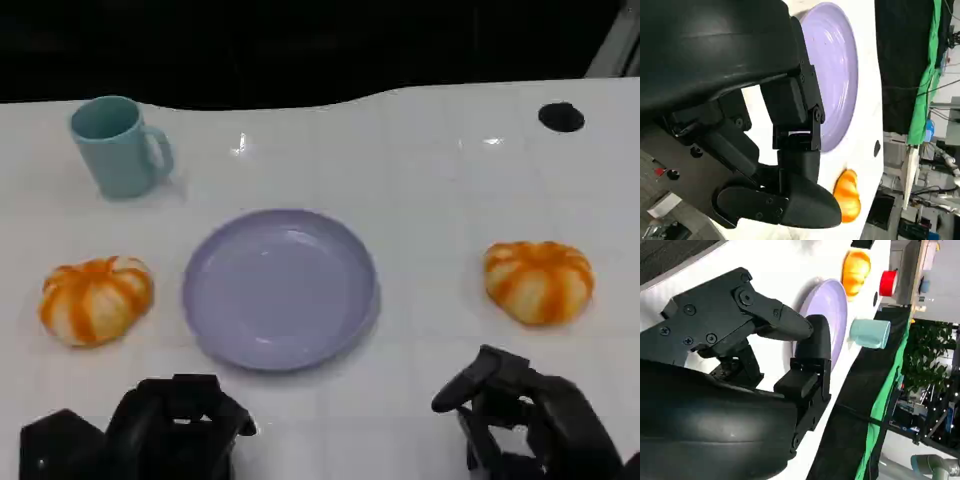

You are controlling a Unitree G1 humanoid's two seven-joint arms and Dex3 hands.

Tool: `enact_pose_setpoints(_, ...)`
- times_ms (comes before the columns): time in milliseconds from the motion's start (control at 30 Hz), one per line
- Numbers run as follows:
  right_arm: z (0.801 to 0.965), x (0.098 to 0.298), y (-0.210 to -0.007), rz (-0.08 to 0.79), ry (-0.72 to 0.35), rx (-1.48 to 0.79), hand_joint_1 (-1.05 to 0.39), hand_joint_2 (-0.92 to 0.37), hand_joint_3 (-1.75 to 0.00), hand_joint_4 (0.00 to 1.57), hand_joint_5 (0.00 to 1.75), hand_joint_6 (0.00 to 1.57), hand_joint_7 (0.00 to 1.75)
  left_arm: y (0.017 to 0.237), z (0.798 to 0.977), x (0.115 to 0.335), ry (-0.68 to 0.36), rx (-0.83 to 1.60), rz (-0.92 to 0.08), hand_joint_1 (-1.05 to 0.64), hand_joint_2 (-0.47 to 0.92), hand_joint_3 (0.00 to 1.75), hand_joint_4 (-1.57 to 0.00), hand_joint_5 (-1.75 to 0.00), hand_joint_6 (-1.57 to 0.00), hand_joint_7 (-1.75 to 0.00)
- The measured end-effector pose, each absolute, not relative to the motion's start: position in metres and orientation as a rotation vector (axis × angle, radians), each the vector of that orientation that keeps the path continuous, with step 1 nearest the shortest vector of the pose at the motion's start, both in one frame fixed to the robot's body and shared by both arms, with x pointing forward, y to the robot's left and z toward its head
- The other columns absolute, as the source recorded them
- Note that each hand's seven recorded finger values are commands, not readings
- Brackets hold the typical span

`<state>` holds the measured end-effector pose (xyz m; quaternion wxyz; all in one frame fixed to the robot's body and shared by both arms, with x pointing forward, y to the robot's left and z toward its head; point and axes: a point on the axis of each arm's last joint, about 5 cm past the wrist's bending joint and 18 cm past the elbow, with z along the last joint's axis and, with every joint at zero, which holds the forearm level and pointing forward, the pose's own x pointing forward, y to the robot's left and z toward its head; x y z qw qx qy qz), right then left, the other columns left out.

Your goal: Grasp the bread from the table and place it into the plate.

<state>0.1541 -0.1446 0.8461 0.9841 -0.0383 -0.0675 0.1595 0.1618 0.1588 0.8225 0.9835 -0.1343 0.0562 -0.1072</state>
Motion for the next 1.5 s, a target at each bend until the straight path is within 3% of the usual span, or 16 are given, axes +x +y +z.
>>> enact_pose_setpoints(733, 0.849, 0.155, -0.144, 0.320, -0.136, -0.079, -0.37, -0.64, -0.88, 0.77, 1.75, 0.78, 1.26, 0.159, 0.823, 0.162, 0.112, -0.268, -0.215, -1.05, 0.62, 0.52, -1.57, -1.21, -1.45, -0.68)
enact_pose_setpoints(900, 0.849, 0.156, -0.145, 0.315, -0.138, -0.080, -0.35, -0.71, -0.74, 0.75, 1.59, 0.85, 0.77, 0.159, 0.823, 0.162, 0.112, -0.268, -0.215, -1.05, 0.63, 0.51, -1.57, -1.21, -1.45, -0.68)
enact_pose_setpoints(933, 0.849, 0.156, -0.145, 0.312, -0.140, -0.080, -0.36, -0.75, -0.65, 0.70, 1.48, 0.86, 0.58, 0.159, 0.823, 0.162, 0.112, -0.268, -0.215, -1.05, 0.63, 0.51, -1.57, -1.21, -1.45, -0.68)
enact_pose_setpoints(1033, 0.852, 0.160, -0.146, 0.298, -0.157, -0.089, -0.37, -0.86, -0.43, 0.59, 1.20, 0.81, 0.31, 0.159, 0.823, 0.162, 0.112, -0.268, -0.215, -1.05, 0.63, 0.51, -1.57, -1.21, -1.45, -0.68)
enact_pose_setpoints(1167, 0.860, 0.169, -0.151, 0.291, -0.219, -0.139, -0.41, -0.92, -0.26, 0.47, 0.96, 0.72, 0.17, 0.159, 0.823, 0.162, 0.112, -0.268, -0.215, -1.05, 0.63, 0.52, -1.57, -1.21, -1.45, -0.68)
enact_pose_setpoints(1500, 0.871, 0.178, -0.164, 0.289, -0.319, -0.419, -0.54, -0.92, -0.12, 0.09, 0.67, 0.46, 0.01, 0.159, 0.823, 0.162, 0.112, -0.269, -0.215, -1.05, 0.61, 0.53, -1.57, -1.22, -1.45, -0.69)
